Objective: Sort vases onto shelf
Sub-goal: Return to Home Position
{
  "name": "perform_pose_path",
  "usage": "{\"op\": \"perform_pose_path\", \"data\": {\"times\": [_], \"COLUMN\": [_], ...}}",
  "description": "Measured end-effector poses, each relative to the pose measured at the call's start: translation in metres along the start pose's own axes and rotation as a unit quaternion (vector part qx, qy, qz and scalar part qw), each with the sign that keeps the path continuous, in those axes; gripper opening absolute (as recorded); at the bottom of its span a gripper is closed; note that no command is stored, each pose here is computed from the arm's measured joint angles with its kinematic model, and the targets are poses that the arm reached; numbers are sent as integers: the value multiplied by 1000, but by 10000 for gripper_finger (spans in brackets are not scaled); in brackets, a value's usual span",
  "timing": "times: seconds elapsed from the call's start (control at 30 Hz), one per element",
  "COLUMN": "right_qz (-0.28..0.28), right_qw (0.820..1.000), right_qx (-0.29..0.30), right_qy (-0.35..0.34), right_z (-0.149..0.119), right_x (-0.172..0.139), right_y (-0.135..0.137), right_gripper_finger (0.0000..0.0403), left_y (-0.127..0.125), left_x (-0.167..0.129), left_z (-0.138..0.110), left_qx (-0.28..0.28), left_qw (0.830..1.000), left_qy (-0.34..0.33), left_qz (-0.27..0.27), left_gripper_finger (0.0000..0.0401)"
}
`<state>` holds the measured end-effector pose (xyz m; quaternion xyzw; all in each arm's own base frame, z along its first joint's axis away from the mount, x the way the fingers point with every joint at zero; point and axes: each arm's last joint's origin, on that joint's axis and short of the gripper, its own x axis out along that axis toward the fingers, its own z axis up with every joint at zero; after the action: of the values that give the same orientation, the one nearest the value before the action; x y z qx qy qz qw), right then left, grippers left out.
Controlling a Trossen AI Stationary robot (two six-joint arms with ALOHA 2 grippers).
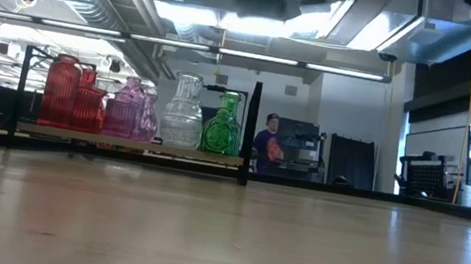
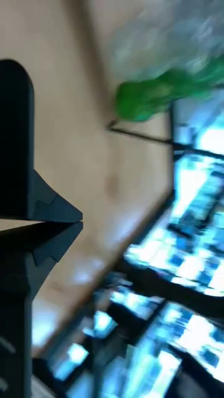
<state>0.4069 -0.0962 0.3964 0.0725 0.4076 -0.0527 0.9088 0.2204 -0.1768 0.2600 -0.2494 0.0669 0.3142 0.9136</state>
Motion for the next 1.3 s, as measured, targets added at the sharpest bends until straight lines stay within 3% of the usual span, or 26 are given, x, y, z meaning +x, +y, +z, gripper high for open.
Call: {"op": "perform_pose_path", "data": {"times": [0.13,0.4,0.6,0.77,0.97,1.07,1.17,1.3], "right_qz": [3,-21,-37,-47,2,10,14,21], "right_qw": [998,980,973,968,918,901,898,894], "right_qx": [-20,-18,2,40,100,118,135,137], "right_qy": [-64,-198,-229,-245,-383,-418,-418,-426], "right_z": [3,-14,-44,-80,-132,-160,-182,-193], "right_x": [-53,-174,-220,-217,-196,-177,-163,-158], "right_y": [21,44,56,60,54,49,38,20], "right_gripper_finger": [150,150,150,150,150,149,142,104], "left_y": [17,74,113,143,169,182,194,208], "left_x": [-26,-65,-75,-78,-79,-78,-76,-74], "left_z": [26,109,152,168,175,173,167,164], "left_qx": [-8,1,40,54,56,50,28,2], "left_qw": [998,990,988,988,988,989,989,989], "left_qy": [-61,-138,-144,-143,-138,-131,-118,-101], "left_qz": [-8,-33,-27,-25,-37,-54,-79,-111], "left_gripper_finger": [0,0,0,0,0,0,0,0]}}
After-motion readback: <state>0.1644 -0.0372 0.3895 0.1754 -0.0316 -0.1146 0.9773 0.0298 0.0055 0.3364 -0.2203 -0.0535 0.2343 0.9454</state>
